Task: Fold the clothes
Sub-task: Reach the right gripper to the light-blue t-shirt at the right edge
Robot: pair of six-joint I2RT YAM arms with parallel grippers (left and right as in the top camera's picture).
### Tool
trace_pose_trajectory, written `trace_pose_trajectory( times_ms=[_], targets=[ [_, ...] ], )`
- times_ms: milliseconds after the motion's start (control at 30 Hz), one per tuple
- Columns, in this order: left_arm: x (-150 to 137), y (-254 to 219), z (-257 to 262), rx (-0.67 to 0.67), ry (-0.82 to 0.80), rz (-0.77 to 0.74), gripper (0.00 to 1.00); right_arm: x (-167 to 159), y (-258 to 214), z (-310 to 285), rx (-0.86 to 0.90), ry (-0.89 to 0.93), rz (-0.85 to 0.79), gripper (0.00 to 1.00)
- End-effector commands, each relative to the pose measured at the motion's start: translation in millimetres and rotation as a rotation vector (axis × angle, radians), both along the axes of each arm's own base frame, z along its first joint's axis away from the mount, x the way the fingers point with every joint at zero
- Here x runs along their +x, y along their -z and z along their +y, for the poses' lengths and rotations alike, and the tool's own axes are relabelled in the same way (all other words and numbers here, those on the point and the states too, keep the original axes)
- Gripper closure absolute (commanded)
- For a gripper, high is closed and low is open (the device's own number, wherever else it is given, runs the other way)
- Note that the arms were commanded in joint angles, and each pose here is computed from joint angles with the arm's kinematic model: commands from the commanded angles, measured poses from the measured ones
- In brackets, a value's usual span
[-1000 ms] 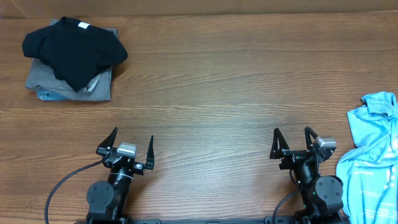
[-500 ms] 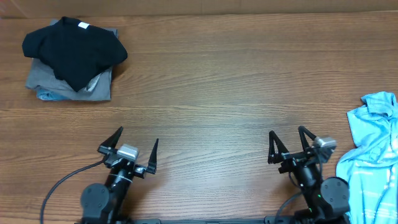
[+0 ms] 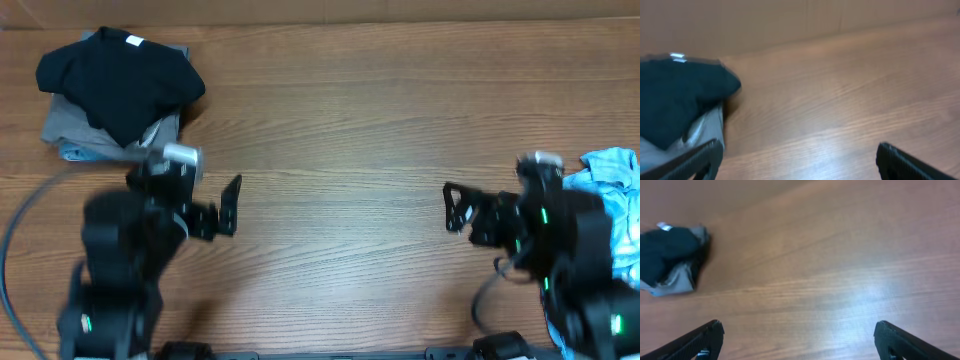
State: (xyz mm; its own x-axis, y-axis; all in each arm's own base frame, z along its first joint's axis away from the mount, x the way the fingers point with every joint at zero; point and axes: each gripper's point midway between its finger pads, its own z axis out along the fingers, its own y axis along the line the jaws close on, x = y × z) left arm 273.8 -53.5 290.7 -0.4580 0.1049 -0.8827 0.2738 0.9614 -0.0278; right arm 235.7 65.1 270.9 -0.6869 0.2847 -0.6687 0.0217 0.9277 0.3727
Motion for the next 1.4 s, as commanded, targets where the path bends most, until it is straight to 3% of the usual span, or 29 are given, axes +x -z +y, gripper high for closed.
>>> trace_pose_trajectory(
  times_ms=[0, 100, 233, 433, 700, 800, 1100, 1367],
  targets=[
    [22, -17, -7, -0.042, 0.013, 0.115, 0.00, 26, -4, 1, -0.045, 0.013, 0.126, 0.00],
    [32, -21, -21, -0.078, 0.075, 0.218, 0.00, 46, 6, 4, -0.088, -0.003, 0.218, 0.00],
    [39, -23, -40, -0.145, 0.167, 0.301, 0.00, 75, 35, -24, -0.012, 0.208, 0.352, 0.00],
    [36, -4, -45, -0.164, 0.179, 0.419, 0.00, 106, 87, -143, 0.011, 0.611, 0.465, 0.00],
    [30, 6, -44, -0.166, 0.174, 0.476, 0.00, 106, 147, -258, 0.112, 0.935, 0.529, 0.13],
    [30, 6, -44, -0.166, 0.174, 0.476, 0.00, 105, 170, -282, 0.129, 0.987, 0.549, 0.18],
    [30, 7, -44, -0.166, 0.173, 0.480, 0.00, 112, 214, -310, 0.138, 1.035, 0.571, 0.21],
    [28, 8, -44, -0.167, 0.172, 0.490, 0.00, 117, 253, -313, 0.141, 1.032, 0.611, 0.33]
  ],
)
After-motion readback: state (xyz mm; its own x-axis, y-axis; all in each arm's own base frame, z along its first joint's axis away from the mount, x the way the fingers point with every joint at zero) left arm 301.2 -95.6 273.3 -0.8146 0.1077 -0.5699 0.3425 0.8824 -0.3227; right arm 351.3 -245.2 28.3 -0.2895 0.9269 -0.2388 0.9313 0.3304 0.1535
